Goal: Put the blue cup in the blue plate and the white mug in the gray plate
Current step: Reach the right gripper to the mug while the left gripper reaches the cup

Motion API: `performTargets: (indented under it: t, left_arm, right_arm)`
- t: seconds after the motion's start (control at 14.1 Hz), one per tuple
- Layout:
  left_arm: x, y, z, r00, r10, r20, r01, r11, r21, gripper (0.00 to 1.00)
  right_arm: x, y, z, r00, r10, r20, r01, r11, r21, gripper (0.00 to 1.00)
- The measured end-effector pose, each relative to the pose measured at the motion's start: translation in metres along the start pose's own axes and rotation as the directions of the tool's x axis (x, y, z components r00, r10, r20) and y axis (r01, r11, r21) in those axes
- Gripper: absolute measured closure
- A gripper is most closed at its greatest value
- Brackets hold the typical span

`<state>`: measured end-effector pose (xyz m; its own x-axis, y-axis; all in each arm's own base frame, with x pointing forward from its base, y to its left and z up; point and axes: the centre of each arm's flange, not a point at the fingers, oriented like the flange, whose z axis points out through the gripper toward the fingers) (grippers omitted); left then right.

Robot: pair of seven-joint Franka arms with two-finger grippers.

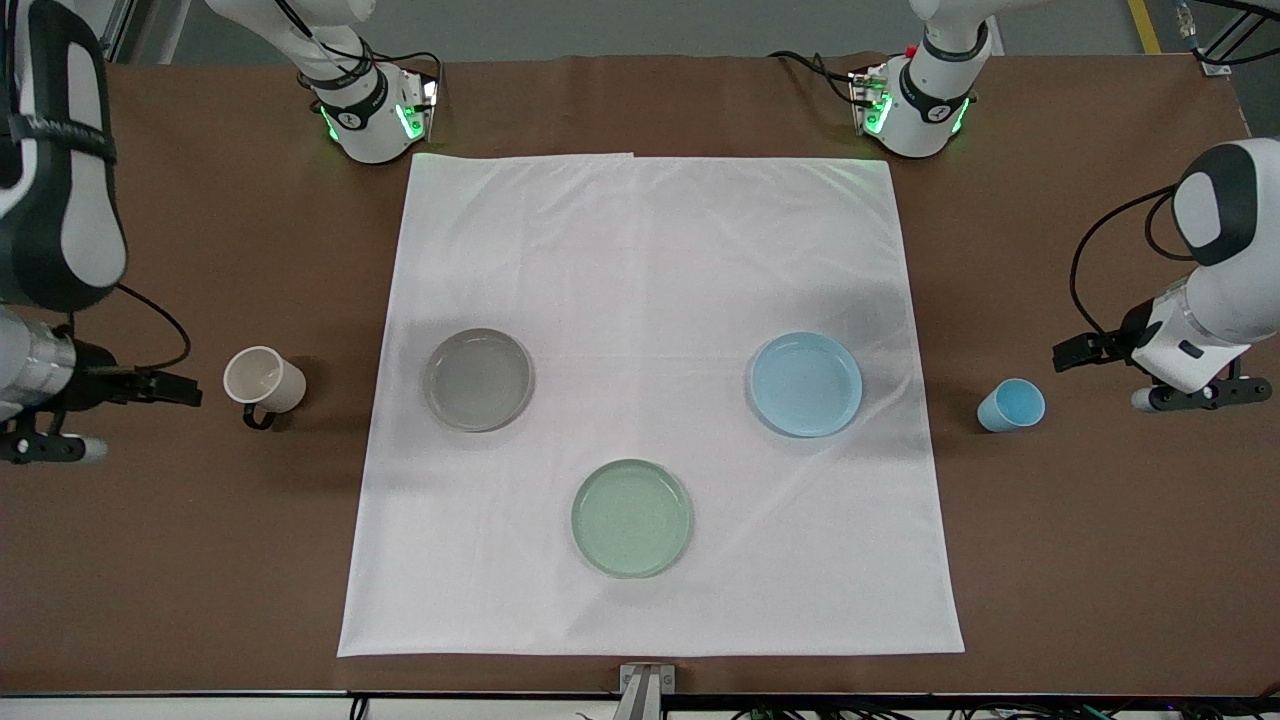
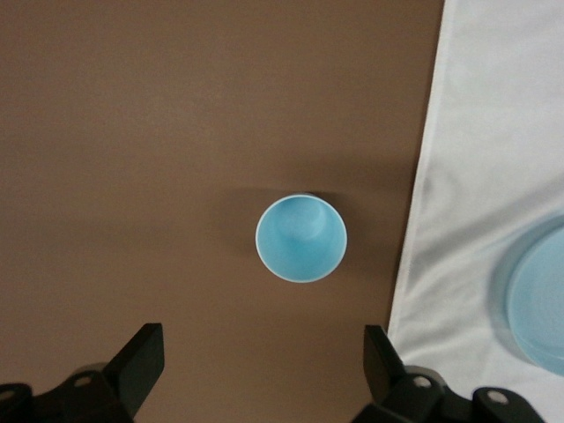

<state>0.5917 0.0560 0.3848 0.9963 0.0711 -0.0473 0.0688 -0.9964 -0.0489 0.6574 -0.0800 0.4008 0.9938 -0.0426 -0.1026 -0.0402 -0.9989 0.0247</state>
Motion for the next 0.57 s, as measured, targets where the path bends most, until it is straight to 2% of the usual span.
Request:
performTargets:
  t: [0.28, 0.35, 0.42, 0.57]
  left_arm:
    - [0.014, -0.015, 0.074, 1.000, -0.008, 0.006, 0.008, 1.000, 0.000, 0.01]
    - [0.016, -0.015, 0.091, 1.000, -0.006, 0.013, 0.007, 1.000, -0.005, 0.05]
    - [0.018, -0.013, 0.107, 1.000, -0.004, 0.018, 0.004, 1.000, -0.010, 0.05]
    - [0.020, -0.010, 0.132, 1.000, 0.001, 0.031, 0.000, 1.000, -0.018, 0.22]
  right_arm:
    - [0.014, 0.005, 0.093, 0.999, -0.020, -0.048, 0.019, 1.000, -0.009, 0.00]
    - [0.011, 0.007, 0.109, 0.999, -0.026, -0.047, 0.026, 1.000, -0.010, 0.00]
    - [0.008, 0.011, 0.121, 0.999, -0.034, -0.037, 0.034, 0.999, -0.009, 0.00]
    - [0.002, 0.021, 0.137, 0.999, -0.040, -0.012, 0.040, 0.999, -0.004, 0.00]
